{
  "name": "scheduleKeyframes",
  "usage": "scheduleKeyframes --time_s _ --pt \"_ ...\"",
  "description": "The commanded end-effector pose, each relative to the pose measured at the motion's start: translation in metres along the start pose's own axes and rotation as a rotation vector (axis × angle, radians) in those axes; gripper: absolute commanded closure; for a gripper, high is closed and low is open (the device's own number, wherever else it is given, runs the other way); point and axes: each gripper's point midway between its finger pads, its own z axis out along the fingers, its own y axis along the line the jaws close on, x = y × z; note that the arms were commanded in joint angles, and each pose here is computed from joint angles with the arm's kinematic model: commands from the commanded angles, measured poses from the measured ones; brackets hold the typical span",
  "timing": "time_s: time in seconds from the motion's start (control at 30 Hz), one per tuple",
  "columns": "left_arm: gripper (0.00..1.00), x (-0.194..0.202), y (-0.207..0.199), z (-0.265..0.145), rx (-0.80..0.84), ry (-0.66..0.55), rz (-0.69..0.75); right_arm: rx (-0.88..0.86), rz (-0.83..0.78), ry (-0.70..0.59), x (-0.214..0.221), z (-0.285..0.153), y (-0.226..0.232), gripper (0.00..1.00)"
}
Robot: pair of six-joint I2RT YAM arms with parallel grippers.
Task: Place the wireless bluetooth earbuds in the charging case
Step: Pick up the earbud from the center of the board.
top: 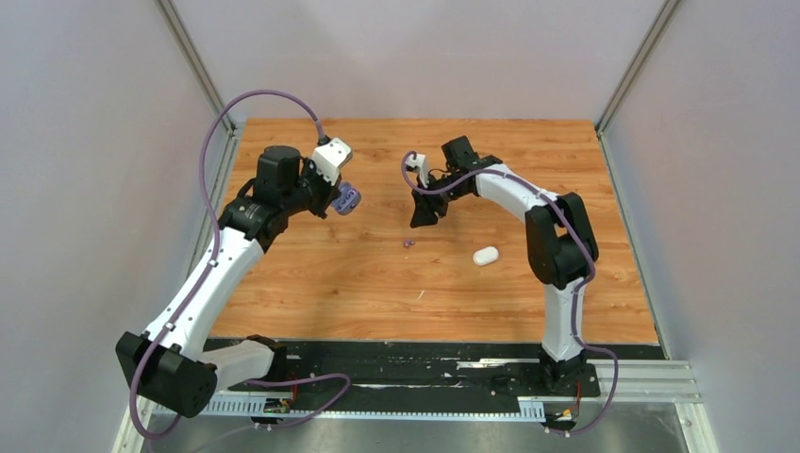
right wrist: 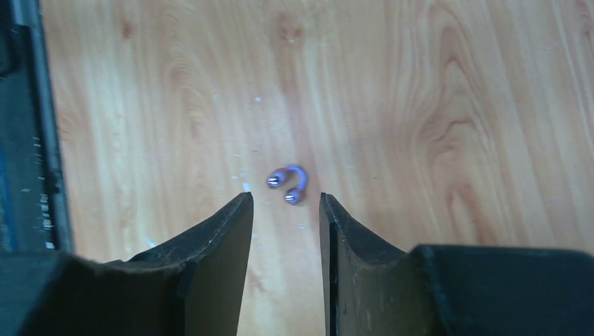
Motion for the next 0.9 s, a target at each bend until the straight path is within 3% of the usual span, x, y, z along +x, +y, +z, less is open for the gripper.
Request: scheduleKeyframes --time_s 0.0,0.37,0.7,0.87 --pt "1.00 -0.017 0.008 -0.015 -0.030 -0.051 0.025 -0.059 -0.150 0.024 0.010 0.014 -0.017 0.60" --pt "1.00 -0.014 0.012 -0.015 -0.038 -0.040 0.027 -0.100 -0.187 0.041 0.023 0.029 -0.023 0.55" --pt "1.00 -0.013 0.013 -0.014 -0.038 -0.032 0.027 -0.188 -0.426 0.070 0.046 0.037 0.001 0.52" --pt "1.00 -0.012 0.012 -0.014 -0.037 -0.028 0.026 -0.190 -0.488 0.091 0.052 0.043 0.002 0.55"
